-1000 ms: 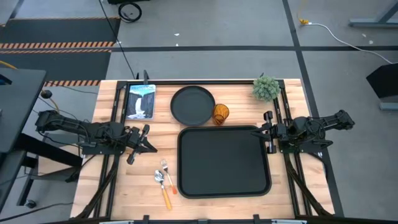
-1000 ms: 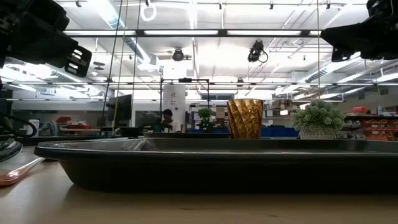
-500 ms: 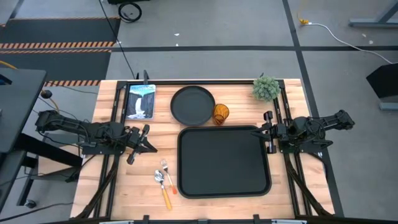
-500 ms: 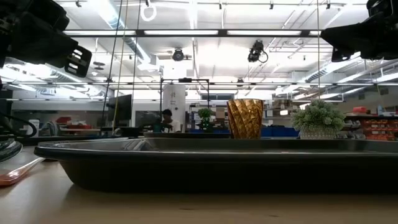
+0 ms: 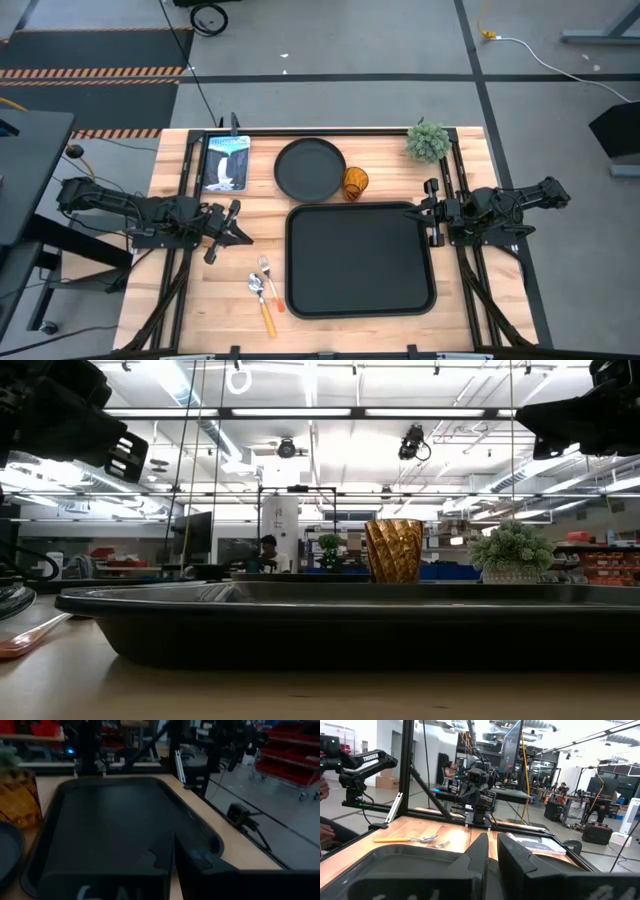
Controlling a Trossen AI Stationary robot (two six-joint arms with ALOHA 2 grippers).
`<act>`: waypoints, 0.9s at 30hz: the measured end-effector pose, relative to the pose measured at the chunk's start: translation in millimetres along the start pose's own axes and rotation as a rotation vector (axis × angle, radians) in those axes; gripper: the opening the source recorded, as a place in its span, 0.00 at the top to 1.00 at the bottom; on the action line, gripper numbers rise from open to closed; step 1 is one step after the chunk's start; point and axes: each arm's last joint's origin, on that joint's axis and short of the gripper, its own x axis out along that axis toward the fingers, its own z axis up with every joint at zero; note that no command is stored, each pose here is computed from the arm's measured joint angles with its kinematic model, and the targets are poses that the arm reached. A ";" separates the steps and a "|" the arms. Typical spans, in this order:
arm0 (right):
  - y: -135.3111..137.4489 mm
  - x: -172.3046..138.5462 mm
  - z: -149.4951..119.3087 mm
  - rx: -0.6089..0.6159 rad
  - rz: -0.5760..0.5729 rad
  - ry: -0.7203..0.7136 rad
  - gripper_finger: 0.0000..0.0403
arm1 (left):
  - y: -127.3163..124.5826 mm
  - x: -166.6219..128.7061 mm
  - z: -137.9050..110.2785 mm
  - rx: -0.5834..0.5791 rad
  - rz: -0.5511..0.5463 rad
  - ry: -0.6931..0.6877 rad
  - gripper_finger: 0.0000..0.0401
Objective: Pick and place plate/cup/fork/spoon on tray
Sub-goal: Put the orange cup on the black tray in the top left corner
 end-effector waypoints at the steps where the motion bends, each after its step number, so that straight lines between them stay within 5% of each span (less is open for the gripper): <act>1: 0.0 0.0 -0.1 0.000 0.000 0.000 0.89 | 0.3 0.0 1.7 -0.014 0.014 -0.018 0.94; 10: 0.0 0.0 0.0 0.000 0.000 0.000 0.89 | 0.9 -3.2 24.4 -0.027 0.084 -0.261 0.94; 27: -0.1 0.0 0.7 0.001 -0.001 -0.006 0.89 | 6.3 12.6 27.2 -0.295 0.168 -0.347 0.94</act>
